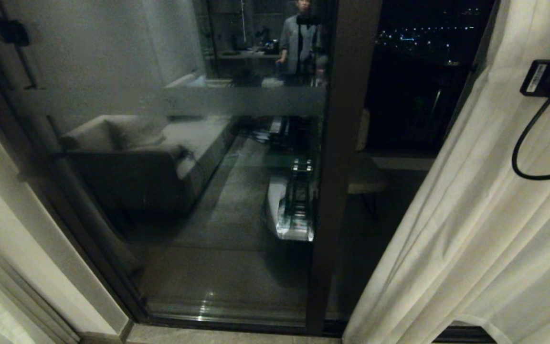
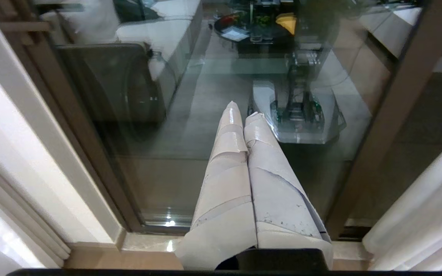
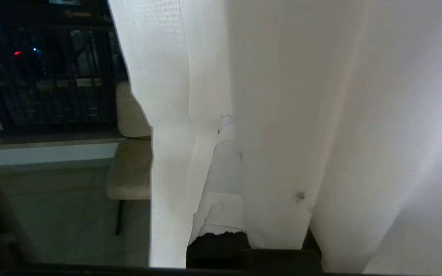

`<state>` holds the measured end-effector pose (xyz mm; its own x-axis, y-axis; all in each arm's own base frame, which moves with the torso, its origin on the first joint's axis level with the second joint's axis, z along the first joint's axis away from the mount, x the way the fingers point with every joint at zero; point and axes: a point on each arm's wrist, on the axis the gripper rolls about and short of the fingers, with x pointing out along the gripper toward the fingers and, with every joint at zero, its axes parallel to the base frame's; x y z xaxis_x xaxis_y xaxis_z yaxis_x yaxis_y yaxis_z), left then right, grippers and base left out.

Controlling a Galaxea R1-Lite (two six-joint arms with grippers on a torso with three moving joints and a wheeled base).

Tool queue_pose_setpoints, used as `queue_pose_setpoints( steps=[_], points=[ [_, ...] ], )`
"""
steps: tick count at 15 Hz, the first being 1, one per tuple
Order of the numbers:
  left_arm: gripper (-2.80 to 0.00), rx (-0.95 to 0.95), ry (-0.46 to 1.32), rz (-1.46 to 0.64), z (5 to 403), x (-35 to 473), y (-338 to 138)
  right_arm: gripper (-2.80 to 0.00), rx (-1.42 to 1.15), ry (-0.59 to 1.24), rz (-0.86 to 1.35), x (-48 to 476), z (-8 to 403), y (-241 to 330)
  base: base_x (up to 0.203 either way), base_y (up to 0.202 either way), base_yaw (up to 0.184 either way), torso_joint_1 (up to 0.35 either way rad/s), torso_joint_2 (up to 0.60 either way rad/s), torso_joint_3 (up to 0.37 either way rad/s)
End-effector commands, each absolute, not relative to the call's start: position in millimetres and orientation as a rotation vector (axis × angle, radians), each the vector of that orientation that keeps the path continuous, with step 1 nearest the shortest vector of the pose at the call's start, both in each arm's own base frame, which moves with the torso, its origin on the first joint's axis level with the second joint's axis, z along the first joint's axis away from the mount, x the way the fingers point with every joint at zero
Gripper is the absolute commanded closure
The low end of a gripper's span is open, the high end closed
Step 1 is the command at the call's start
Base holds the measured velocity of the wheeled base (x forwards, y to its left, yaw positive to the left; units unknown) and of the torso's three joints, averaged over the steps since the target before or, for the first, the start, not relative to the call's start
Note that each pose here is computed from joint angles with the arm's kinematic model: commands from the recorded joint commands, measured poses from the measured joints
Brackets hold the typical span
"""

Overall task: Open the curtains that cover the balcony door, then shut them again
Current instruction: Pull the inner curtains open on both sides

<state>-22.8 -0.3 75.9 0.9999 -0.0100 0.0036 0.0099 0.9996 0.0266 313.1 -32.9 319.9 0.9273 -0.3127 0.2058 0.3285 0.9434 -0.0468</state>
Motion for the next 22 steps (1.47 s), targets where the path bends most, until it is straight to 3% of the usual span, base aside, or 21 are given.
queue_pose_setpoints(
  steps=[1, 22],
  points=[
    [0.0, 0.023, -0.005, -0.009, 76.0, -22.8, -0.3, 0.0, -0.082, -0.208, -0.341, 309.7, 322.4, -35.7, 0.0, -0.188, 0.003, -0.001, 0.0, 0.002],
    [0.0, 0.012, -0.005, -0.009, 76.0, -22.8, -0.3, 0.0, -0.114, -0.196, -0.491, 296.9, 322.6, -82.7, 0.0, -0.19, 0.001, 0.002, 0.0, 0.002]
  ],
)
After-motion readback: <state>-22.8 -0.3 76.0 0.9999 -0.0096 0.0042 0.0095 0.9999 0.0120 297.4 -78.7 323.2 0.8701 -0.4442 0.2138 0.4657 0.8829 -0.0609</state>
